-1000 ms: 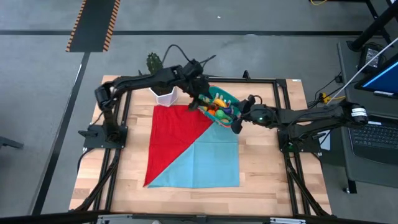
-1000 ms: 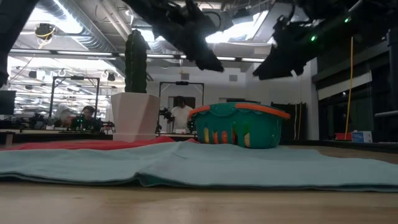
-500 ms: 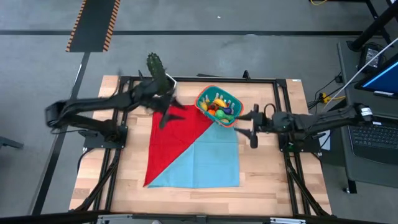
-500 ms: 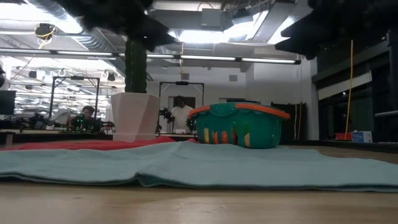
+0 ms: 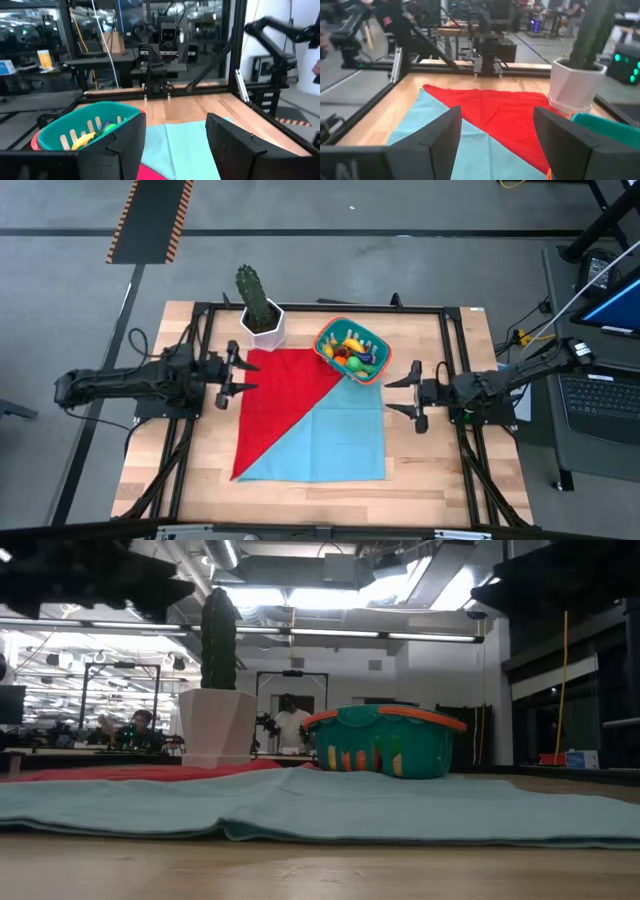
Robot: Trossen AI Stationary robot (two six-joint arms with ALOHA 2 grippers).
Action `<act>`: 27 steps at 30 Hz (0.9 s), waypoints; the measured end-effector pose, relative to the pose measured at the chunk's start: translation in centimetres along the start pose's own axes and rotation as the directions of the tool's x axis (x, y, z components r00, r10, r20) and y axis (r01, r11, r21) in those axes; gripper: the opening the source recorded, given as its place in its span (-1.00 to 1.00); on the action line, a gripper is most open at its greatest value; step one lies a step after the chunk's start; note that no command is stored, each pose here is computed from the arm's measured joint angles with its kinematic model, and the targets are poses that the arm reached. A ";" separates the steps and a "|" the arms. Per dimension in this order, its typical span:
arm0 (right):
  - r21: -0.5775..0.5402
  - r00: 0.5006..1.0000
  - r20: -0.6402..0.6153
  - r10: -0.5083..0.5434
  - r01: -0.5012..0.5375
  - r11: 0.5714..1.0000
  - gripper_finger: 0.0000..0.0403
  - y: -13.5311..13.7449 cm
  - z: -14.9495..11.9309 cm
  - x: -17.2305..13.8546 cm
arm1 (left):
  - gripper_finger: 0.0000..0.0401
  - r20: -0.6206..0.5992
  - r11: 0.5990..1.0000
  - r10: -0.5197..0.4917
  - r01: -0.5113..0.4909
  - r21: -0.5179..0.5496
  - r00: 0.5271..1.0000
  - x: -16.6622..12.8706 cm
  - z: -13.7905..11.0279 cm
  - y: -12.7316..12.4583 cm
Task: Pick and placing Produce into tupperware
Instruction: Return to Home Position
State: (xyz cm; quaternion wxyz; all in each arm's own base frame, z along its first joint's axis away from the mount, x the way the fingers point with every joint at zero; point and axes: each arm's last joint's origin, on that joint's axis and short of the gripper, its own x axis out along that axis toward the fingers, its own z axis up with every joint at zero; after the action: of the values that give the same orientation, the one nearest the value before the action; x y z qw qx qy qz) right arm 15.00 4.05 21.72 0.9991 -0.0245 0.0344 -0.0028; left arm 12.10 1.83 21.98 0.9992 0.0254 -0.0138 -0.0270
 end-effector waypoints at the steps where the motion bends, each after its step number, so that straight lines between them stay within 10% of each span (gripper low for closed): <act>1: -0.011 1.000 0.004 0.008 -0.008 1.000 0.23 0.1 0.1 -0.2 | -0.01 0.012 1.000 0.001 0.000 -0.005 1.000 -0.4 -0.3 -0.1; 27: -0.019 0.991 0.122 0.053 -0.051 0.999 0.23 -1.0 -2.0 -5.6 | -0.01 0.020 1.000 0.002 -0.001 -0.025 1.000 -2.2 -4.8 -0.8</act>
State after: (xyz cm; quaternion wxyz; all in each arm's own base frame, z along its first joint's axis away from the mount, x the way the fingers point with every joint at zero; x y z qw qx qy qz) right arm 9.27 2.98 20.17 0.9988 -0.0317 -0.0261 0.0250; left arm 9.97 1.37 17.12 0.9993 0.0124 -0.0232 -0.0265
